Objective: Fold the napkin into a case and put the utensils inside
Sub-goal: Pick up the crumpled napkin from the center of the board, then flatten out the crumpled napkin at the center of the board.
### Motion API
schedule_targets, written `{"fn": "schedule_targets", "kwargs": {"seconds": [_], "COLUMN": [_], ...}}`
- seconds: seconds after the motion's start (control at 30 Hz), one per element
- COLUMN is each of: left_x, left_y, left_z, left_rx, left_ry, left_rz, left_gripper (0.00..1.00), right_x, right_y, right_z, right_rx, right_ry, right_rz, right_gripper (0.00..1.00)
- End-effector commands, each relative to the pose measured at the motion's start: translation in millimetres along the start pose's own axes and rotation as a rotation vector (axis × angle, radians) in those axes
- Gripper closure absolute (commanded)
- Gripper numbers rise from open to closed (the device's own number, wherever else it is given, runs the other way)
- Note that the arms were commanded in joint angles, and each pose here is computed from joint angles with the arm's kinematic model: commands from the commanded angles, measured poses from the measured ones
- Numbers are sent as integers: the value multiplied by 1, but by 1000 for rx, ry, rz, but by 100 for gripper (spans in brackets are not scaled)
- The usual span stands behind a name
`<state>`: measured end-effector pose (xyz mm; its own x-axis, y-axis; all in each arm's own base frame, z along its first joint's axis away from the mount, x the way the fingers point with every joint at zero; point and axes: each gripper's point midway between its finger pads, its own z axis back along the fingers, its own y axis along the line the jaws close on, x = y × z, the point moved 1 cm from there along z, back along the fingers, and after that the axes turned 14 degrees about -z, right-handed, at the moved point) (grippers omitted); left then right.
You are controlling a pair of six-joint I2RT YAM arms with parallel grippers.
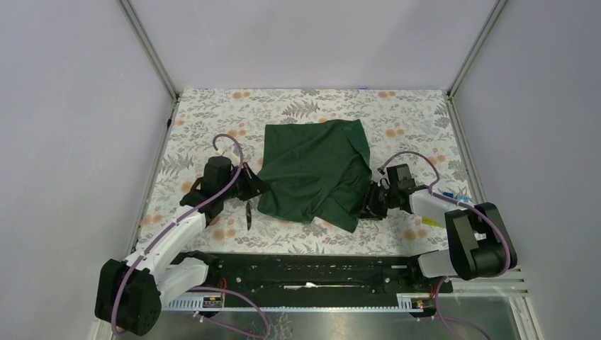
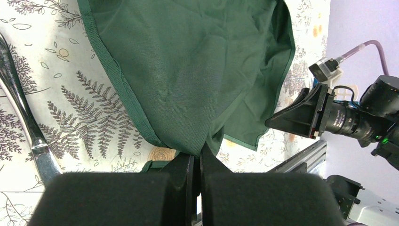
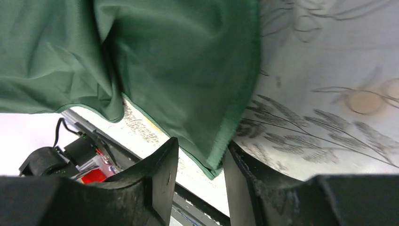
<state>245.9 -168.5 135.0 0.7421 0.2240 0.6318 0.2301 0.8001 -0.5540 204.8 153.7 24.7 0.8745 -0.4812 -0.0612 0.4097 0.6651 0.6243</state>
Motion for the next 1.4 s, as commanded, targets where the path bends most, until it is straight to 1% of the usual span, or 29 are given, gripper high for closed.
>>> {"fn": "schedule_targets", "kwargs": {"seconds": [0.0,0.07,0.1,0.13,0.17,0.2,0.23,0.3,0.33,0.37,0.47,0.57,0.6,0.63,0.7,0.73,0.8,0.83,0.87,0.9,0.93,1.0,1.07,1.1,1.17,1.23,1.37], "left_x": [13,14,16,17,20,24,28,39,47,57,97,164,183,210,262,291,338,357,369,380,385,383,369,359,320,279,177], "left_y": [-7,-8,-8,-8,-7,-5,-3,3,7,12,28,33,35,27,6,-10,-45,-64,-81,-96,-108,-122,-121,-118,-92,-72,-28], "left_z": [3,3,3,3,3,2,1,-2,-6,-10,-27,-46,-53,-55,-52,-43,-17,-2,14,30,44,62,67,67,45,29,-3], "left_rx": [-32,-32,-32,-26,-18,-3,3,18,26,28,32,-9,-34,-96,-203,-246,-335,-385,-431,-466,-493,-518,-514,-512,-481,-460,-375], "left_ry": [-61,-61,-67,-72,-80,-90,-95,-100,-98,-98,-101,-131,-128,-148,-182,-222,-313,-359,-391,-425,-445,-461,-465,-463,-392,-321,-126], "left_rz": [-12,-13,-13,-13,-11,0,19,69,95,117,193,210,230,241,205,169,87,41,-4,-49,-87,-134,-127,-115,-25,26,116], "left_gripper": [100,100,100,100,100,100,100,100,100,100,100,100,100,100,100,100,100,100,100,100,100,100,100,100,100,100,100], "right_x": [-11,-17,-19,-17,-14,-8,0,18,37,54,118,182,200,214,240,250,258,256,258,255,252,243,232,227,209,195,159], "right_y": [4,8,11,13,15,19,25,35,48,58,111,177,206,227,276,308,344,360,368,378,376,369,353,340,313,273,172], "right_z": [-16,-19,-19,-19,-17,-15,-12,-3,6,8,25,48,59,68,102,137,188,213,237,262,274,289,285,275,257,223,152], "right_rx": [43,71,85,88,83,72,61,-4,-22,-23,72,208,268,303,387,457,577,652,723,804,831,843,807,781,731,649,421], "right_ry": [20,23,20,7,-10,-34,-60,-92,-125,-132,-157,-137,-136,-130,-153,-206,-268,-286,-299,-315,-309,-335,-350,-335,-310,-280,-250], "right_rz": [0,8,14,17,24,38,50,61,59,49,5,-23,-3,10,59,107,148,175,180,218,208,221,213,193,172,121,2], "right_gripper": [54,57,62,69,80,93,100,100,100,100,100,100,100,100,100,100,100,100,100,100,100,100,100,100,100,100,100]}}
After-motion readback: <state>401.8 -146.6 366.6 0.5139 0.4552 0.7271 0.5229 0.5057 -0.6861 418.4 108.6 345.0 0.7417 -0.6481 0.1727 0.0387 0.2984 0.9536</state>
